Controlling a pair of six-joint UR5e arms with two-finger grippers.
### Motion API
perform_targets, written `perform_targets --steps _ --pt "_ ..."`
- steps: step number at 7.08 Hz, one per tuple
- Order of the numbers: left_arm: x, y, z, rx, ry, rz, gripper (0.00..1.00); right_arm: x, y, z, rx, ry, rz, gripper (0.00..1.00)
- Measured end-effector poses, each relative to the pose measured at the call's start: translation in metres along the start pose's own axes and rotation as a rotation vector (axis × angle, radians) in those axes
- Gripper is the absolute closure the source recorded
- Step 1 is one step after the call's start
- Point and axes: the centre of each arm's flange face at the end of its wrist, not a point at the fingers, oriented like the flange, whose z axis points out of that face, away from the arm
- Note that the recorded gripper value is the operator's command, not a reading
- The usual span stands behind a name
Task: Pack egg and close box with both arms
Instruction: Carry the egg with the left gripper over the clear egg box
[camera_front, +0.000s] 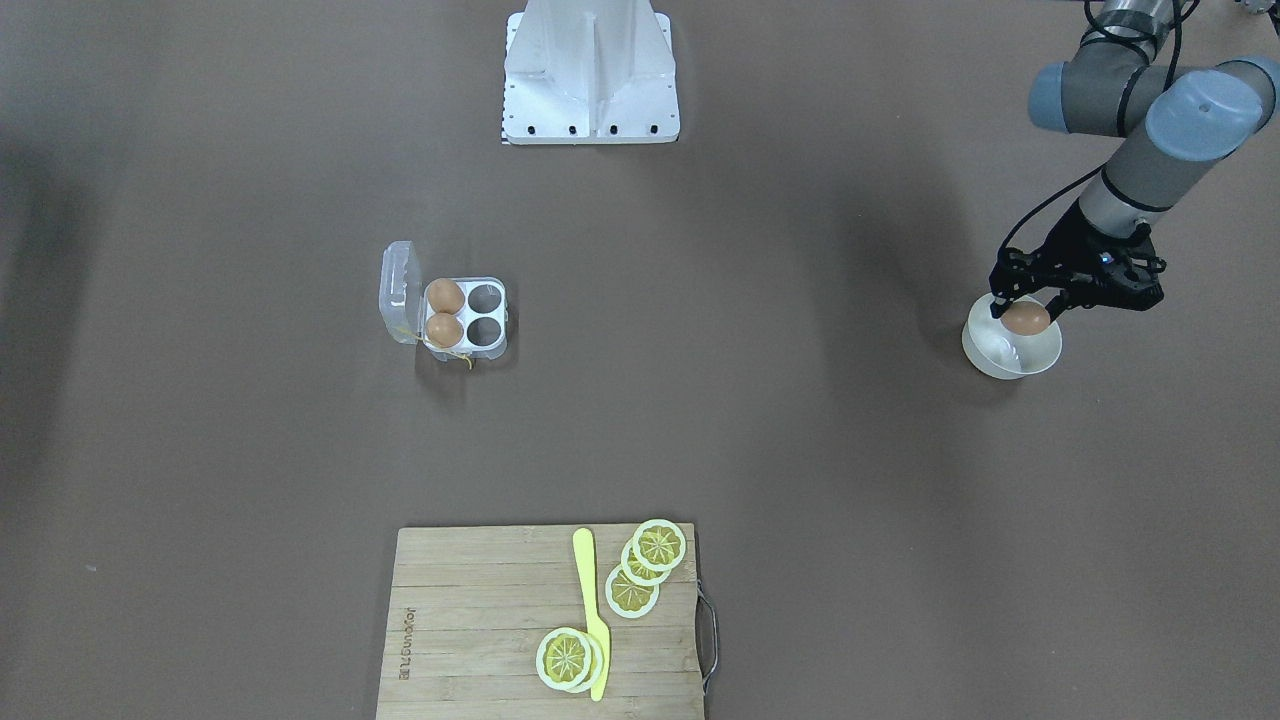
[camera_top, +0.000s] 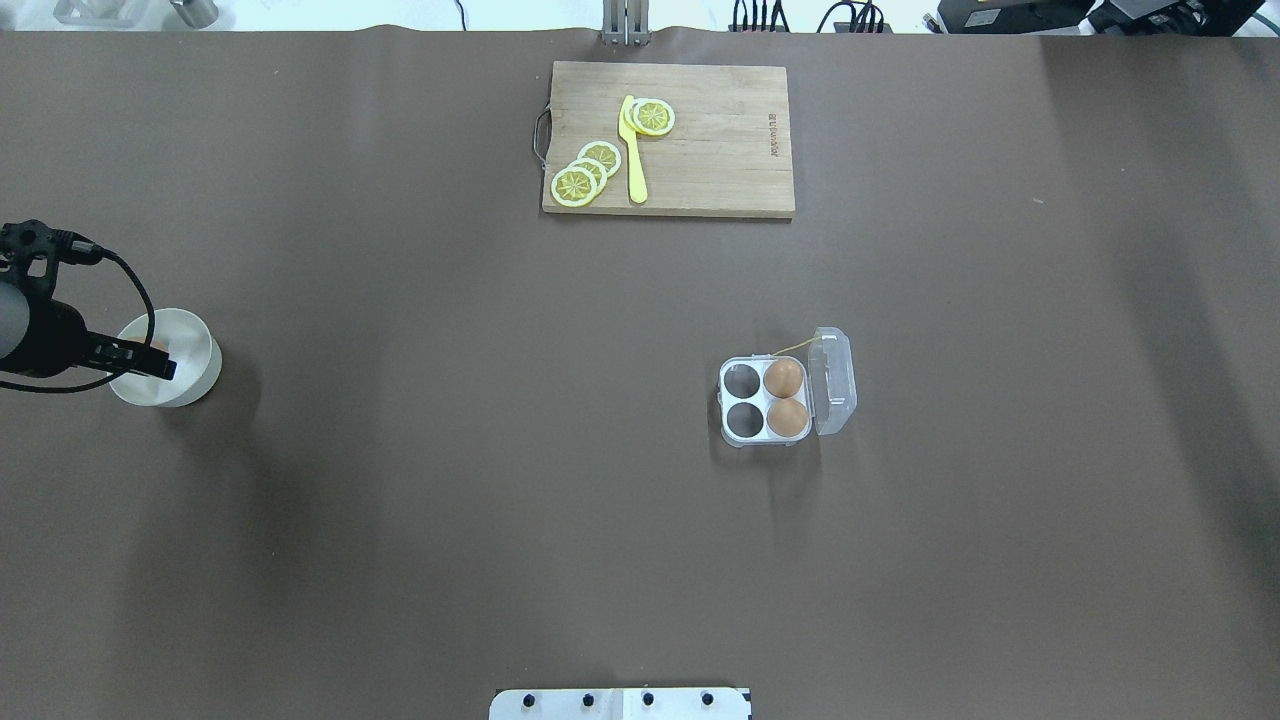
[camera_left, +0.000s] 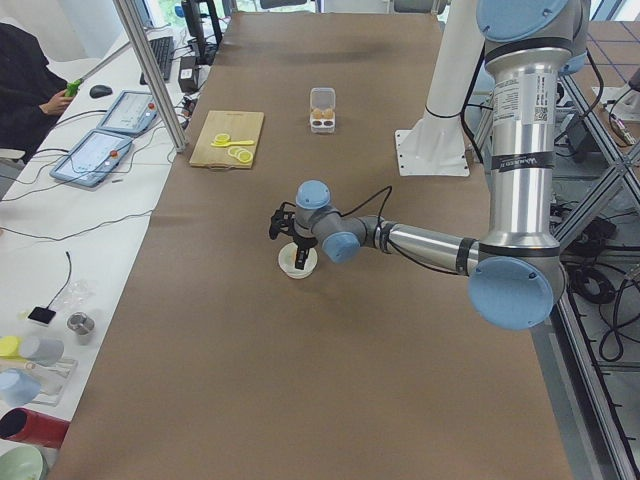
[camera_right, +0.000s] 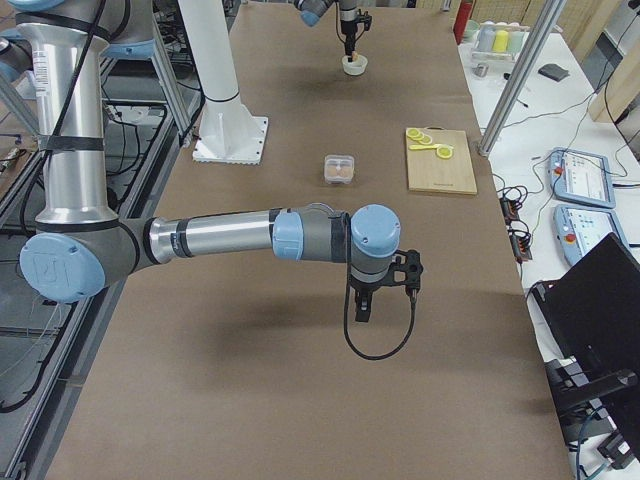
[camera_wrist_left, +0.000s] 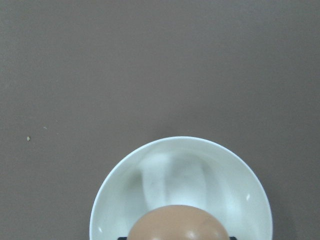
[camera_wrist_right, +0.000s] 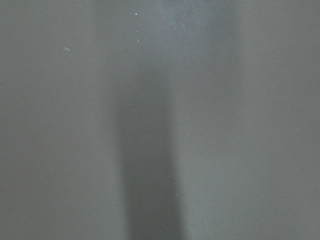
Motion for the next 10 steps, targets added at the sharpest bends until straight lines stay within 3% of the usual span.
perform_targets --steps 3,6,8,10 --pt "0.042 -0.016 -0.045 0.049 0.106 -0.012 0.45 0.000 0.000 0.000 -0.001 0.000 0.000 0.00" --pt "0.159 -0.081 -0.082 0.114 0.289 -0.201 0.45 0.004 -0.001 0.004 -0.006 -0.001 0.003 0.00" --pt "0.270 -0.085 -0.071 0.130 0.373 -0.251 0.45 0.000 -0.004 0.001 -0.001 0.000 -0.002 0.00" --pt "0.387 -0.059 -0.023 0.166 0.384 -0.276 0.45 -0.002 -0.005 0.000 0.002 -0.001 -0.004 0.00"
